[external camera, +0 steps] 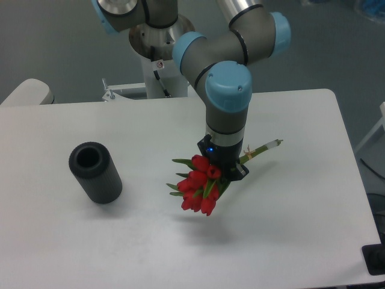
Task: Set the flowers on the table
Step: 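Lower the held red tulips toward the table surface with the gripper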
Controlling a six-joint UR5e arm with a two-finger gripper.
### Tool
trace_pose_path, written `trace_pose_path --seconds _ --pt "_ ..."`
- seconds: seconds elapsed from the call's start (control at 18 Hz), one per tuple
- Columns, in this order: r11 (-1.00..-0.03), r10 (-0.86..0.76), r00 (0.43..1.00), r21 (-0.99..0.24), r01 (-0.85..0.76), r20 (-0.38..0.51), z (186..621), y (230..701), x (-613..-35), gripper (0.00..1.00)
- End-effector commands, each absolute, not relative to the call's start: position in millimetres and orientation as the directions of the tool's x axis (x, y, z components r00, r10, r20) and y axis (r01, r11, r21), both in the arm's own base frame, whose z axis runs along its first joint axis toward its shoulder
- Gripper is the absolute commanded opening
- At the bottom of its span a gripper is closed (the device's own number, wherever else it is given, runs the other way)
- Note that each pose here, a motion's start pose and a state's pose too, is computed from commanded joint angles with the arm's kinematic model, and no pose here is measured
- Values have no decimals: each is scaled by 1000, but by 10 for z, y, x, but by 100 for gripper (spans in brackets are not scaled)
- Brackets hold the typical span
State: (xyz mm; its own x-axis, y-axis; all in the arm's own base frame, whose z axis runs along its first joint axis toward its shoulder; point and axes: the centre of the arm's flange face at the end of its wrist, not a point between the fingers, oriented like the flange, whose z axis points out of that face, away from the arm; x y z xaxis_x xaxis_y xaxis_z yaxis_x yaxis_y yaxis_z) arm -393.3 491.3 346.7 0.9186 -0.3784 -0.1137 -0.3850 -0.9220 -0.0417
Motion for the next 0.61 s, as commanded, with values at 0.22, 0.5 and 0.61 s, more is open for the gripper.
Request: trace_pose_path --seconds 0.22,0.5,0.61 --pt "-921 -385 917 -28 -389 -102 3391 4949 -3904 4" --pt "-919 -394 916 11 -394 -70 3122 5103 -3792 6" --pt "-937 -349 936 13 -349 -51 3027 5158 -3752 6"
